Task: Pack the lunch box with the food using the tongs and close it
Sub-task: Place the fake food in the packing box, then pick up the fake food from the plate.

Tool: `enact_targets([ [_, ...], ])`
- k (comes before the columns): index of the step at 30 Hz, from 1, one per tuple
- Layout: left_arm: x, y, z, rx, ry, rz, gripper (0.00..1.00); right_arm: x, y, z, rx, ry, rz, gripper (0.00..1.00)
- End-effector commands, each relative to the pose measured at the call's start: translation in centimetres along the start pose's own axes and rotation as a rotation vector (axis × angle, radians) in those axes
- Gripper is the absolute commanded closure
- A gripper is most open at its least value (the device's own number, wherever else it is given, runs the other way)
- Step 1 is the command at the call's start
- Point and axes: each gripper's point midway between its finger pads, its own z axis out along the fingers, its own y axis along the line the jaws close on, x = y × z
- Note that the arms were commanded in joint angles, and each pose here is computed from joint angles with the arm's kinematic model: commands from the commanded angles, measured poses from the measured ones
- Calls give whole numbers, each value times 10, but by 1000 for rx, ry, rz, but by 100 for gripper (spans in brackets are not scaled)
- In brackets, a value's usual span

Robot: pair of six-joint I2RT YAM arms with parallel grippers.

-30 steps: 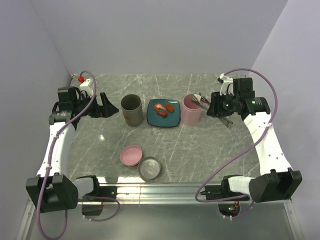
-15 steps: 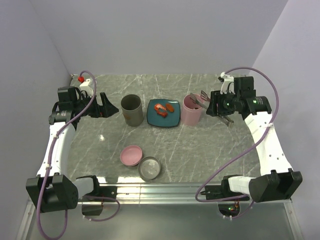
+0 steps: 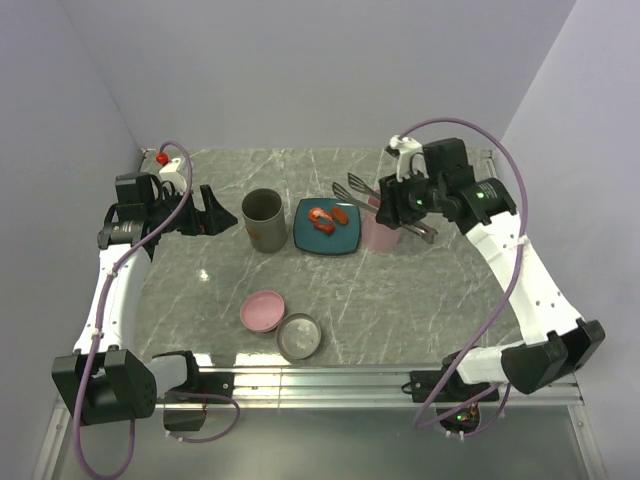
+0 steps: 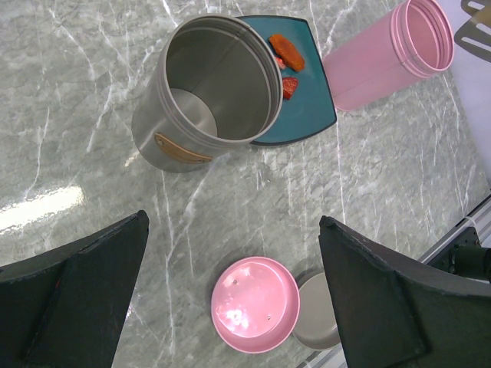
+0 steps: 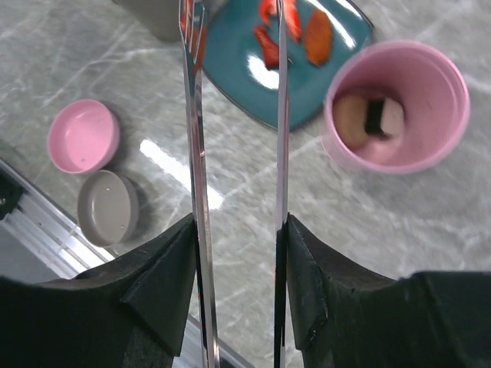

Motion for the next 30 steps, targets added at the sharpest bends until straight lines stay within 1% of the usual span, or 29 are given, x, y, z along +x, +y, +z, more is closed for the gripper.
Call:
enact_targets([
  [1, -16, -6, -4, 7, -40, 40, 1, -38, 14, 0, -21, -90, -77, 47],
  [2, -16, -5, -4, 5, -40, 38, 0, -38, 22, 9, -46, -68, -91, 47],
  [4, -16, -5, -4, 3, -39, 39, 1, -42, 30, 16, -66, -66, -112, 48],
  [7, -17, -3, -3, -3, -36, 36, 1, -41, 34, 35, -92, -22, -113, 48],
  [8, -17, -2, -3, -3, -35, 32, 0, -37, 31, 46, -93, 8, -104, 48],
  [13, -17, -1, -2, -2, -36, 30, 1, -24, 26, 74, -94, 73, -71, 49],
  [17, -15, -1, 1, 8, -23, 26, 1, -7, 18, 101, -84, 150, -35, 50],
  [24, -15, 0, 4, 13, -16, 23, 1, 12, 7, 131, -51, 230, 2, 50],
  [30, -14, 1, 4, 13, -16, 24, 1, 28, -4, 148, -22, 272, -7, 50],
])
